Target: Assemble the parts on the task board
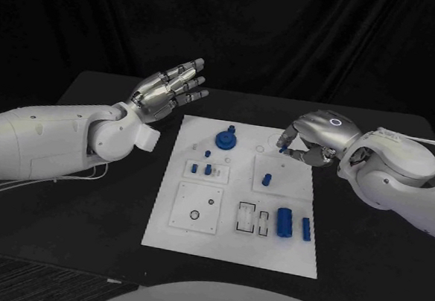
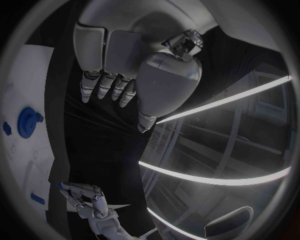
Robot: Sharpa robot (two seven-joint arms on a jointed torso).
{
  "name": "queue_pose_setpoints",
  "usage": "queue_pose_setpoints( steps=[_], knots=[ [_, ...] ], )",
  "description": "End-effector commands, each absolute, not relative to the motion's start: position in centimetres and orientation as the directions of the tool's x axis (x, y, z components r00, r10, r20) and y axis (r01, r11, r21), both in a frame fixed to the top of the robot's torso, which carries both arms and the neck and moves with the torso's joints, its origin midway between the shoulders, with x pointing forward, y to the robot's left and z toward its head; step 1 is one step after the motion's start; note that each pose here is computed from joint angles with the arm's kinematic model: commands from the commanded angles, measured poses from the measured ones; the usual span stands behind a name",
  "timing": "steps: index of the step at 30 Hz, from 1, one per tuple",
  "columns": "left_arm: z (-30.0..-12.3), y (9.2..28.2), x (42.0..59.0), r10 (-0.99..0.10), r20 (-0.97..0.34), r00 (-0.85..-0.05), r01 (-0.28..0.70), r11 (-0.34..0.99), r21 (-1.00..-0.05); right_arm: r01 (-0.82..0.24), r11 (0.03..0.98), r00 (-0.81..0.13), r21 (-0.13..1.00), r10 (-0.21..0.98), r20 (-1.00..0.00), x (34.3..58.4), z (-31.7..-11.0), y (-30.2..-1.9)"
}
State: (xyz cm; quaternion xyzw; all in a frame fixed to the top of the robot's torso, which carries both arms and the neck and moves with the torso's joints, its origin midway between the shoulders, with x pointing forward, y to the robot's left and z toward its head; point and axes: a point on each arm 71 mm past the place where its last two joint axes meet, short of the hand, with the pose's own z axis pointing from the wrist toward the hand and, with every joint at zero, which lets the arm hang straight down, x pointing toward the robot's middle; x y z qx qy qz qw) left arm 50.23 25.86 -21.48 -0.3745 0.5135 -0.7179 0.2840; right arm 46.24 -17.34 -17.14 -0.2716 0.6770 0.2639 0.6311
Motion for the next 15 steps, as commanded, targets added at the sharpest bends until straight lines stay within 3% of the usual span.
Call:
queue_pose_setpoints(
  steps=[1, 15],
  knots=[
    [-21.4, 25.8, 50.2, -0.784, 0.26, -0.565, 0.027, -0.332, -0.943, -0.724, 0.69, -0.051, 0.019, -0.026, -0.998, 45.4, -16.8, -16.0],
    [-21.6, 25.4, 50.2, -0.777, 0.264, -0.572, 0.014, -0.331, -0.943, -0.824, 0.561, -0.123, 0.075, -0.049, -0.991, 42.4, -17.7, -8.3]
  ],
)
